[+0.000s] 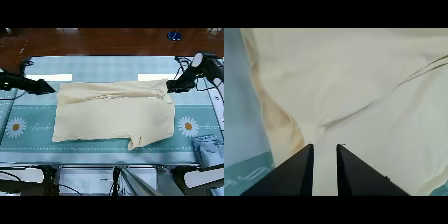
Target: Fold the shirts.
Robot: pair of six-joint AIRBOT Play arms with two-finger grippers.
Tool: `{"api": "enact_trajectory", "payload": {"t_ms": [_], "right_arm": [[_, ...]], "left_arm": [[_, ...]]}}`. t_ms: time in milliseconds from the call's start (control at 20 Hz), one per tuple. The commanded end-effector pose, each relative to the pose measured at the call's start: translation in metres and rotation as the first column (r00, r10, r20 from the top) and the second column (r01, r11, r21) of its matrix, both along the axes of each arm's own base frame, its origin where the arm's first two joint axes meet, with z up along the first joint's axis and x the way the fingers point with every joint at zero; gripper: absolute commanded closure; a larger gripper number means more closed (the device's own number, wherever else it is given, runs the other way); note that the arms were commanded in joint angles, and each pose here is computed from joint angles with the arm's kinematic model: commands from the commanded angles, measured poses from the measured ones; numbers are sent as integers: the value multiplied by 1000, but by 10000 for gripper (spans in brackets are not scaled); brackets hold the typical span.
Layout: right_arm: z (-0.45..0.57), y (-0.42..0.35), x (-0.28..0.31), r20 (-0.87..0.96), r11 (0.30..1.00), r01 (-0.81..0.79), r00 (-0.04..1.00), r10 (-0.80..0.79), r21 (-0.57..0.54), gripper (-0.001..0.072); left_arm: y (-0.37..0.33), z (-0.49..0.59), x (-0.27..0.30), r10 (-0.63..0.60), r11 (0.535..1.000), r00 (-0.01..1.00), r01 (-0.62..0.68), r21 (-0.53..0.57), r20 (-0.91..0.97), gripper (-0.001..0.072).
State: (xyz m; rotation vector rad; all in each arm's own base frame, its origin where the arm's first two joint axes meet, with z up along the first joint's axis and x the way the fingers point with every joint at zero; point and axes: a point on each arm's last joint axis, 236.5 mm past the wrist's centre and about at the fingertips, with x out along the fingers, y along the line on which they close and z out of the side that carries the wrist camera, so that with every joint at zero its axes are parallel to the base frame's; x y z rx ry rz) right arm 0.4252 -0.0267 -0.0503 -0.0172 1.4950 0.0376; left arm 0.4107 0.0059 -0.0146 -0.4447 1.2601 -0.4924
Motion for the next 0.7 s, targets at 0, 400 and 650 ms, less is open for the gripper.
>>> {"api": "enact_trajectory", "payload": {"t_ms": [0,400,650], "right_arm": [[46,-33,-39,-42,998,18,999,-20,-56,224],[17,-7,-121,-90,961,121,991,-101,249,224],[22,-10,-126,-45,958,131,991,-123,256,227]], "left_arm": [[50,29,-52,56,995,992,-47,82,-115,242],[-1,-32,-210,109,983,893,-163,-86,-437,90],[-4,-63,-223,140,981,875,-185,-53,-463,90]]}}
